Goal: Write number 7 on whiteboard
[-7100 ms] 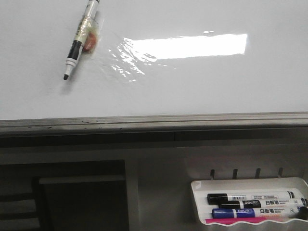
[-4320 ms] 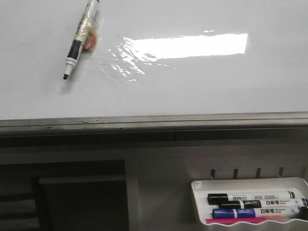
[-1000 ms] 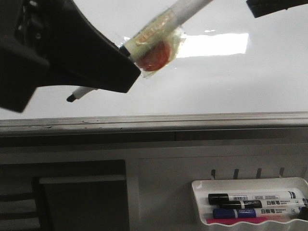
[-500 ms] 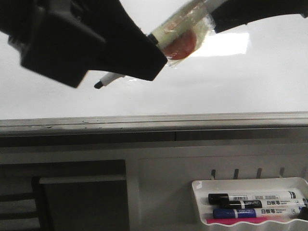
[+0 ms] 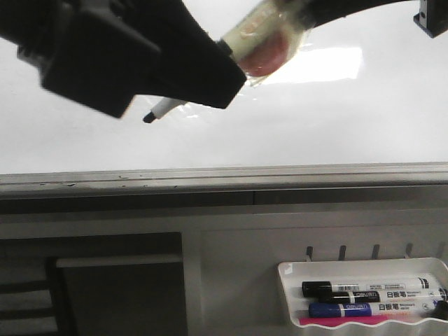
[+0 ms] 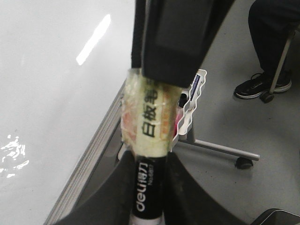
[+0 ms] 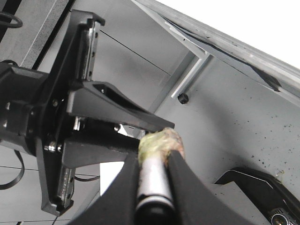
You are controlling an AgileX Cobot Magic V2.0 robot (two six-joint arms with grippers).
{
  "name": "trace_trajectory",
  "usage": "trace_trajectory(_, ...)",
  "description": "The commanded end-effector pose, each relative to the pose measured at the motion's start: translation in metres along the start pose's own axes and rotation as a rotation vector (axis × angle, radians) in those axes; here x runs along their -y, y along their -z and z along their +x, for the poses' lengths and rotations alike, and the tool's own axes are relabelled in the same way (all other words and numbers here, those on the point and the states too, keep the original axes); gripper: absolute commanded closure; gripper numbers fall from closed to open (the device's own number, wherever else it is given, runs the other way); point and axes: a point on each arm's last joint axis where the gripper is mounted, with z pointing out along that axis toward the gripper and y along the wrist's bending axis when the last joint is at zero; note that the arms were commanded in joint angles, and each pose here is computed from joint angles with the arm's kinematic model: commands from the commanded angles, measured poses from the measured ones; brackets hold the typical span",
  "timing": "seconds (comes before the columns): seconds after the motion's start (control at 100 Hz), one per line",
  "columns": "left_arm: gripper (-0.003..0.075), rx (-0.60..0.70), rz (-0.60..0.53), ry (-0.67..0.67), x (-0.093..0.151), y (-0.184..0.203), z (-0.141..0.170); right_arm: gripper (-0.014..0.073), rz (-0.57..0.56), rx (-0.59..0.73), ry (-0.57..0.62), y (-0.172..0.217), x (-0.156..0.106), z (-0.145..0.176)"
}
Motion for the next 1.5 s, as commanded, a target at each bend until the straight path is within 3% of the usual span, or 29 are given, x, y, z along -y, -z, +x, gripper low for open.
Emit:
trace_trajectory(0.0, 0.0527, 0.134, -0.038, 0.006, -0.004, 0.01, -0.022, 0.0658, -0.018, 0.066, 0.037, 0.006, -0.01, -0.01)
trace_trajectory(0.12, 0.0292, 0.163, -0.055, 0.01, -0.007, 0.018, -0.026, 0.0658, 0.022, 0.09, 0.054, 0.009, -0.01, -0.011)
trace_trajectory(0.19, 0.0231, 0.184, -0.086, 0.029, -0.015, 0.025, -0.028, 0.0658, 0.057, 0.138, 0.071, 0.014, -0.014, -0.011)
trace_trajectory(0.33, 0.023, 0.229, -0.19, 0.136, -0.04, 0.046, -0.027, 0.0658, 0.166, 0.277, 0.149, 0.03, -0.026, -0.003)
trace_trajectory(0.6, 0.023, 0.278, -0.418, 0.481, -0.092, 0.085, -0.007, 0.0658, 0.377, 0.52, 0.234, 0.056, -0.038, 0.026)
trace_trajectory(0.85, 0.0231, 0.254, -0.578, 0.577, -0.109, 0.103, 0.027, 0.0659, 0.497, 0.623, 0.233, 0.062, -0.028, 0.03)
trace_trajectory(1.1, 0.0231, 0.342, -0.699, 0.676, -0.116, 0.115, 0.043, 0.0659, 0.449, 0.645, 0.236, 0.049, -0.012, 0.014)
trace_trajectory(1.49, 0.0231, 0.37, -0.729, 0.669, -0.118, 0.117, 0.043, 0.0658, 0.36, 0.67, 0.194, 0.021, 0.021, -0.007)
